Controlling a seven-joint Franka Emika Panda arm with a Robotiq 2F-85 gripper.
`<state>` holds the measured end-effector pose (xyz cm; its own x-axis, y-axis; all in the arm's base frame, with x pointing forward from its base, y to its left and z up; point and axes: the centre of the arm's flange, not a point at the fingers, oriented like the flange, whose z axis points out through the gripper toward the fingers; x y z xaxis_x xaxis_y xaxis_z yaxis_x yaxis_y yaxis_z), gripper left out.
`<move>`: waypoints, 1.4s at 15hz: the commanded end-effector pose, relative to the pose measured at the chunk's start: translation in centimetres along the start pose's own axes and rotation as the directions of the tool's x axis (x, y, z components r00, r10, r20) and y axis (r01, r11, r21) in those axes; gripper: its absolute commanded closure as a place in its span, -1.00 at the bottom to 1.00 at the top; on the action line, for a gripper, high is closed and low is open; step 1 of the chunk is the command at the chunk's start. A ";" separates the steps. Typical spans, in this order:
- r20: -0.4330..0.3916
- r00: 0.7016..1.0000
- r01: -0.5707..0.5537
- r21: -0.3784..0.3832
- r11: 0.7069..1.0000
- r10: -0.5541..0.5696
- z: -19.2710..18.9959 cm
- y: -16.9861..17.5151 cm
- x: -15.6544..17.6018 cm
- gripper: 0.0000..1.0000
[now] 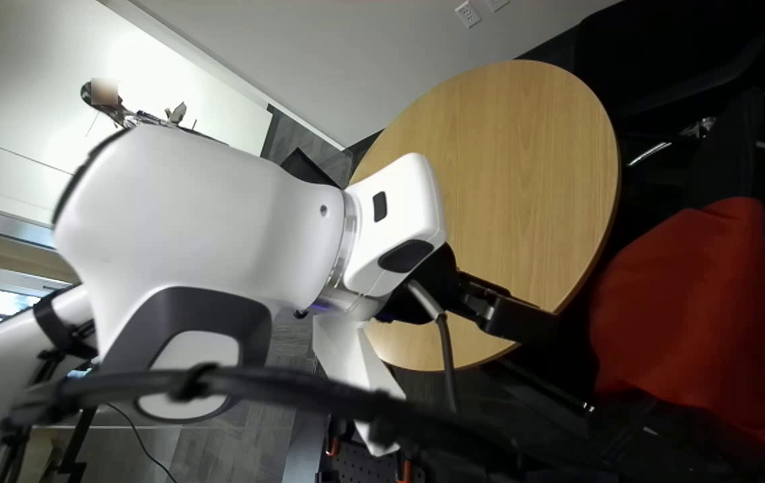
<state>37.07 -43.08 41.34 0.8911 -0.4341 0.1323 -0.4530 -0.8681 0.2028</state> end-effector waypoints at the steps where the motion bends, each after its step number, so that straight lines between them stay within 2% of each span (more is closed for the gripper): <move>1: 0.003 1.000 -0.009 -0.029 1.000 0.009 4.0 0.7 2.3 -1.00; 6: 0.078 0.991 -0.108 0.020 0.994 0.106 8.9 4.4 2.8 -1.00; 9: 0.094 0.985 -0.145 0.013 0.989 0.143 11.1 5.7 2.6 -1.00; 15: 0.102 0.988 -0.112 -0.075 0.991 0.119 14.9 3.8 2.1 -1.00; 21: 0.094 0.989 -0.097 -0.134 0.986 0.110 16.6 3.3 2.3 -1.00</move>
<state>37.67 -50.89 26.43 0.8367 -0.5459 0.0442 -0.5347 -0.7966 0.2819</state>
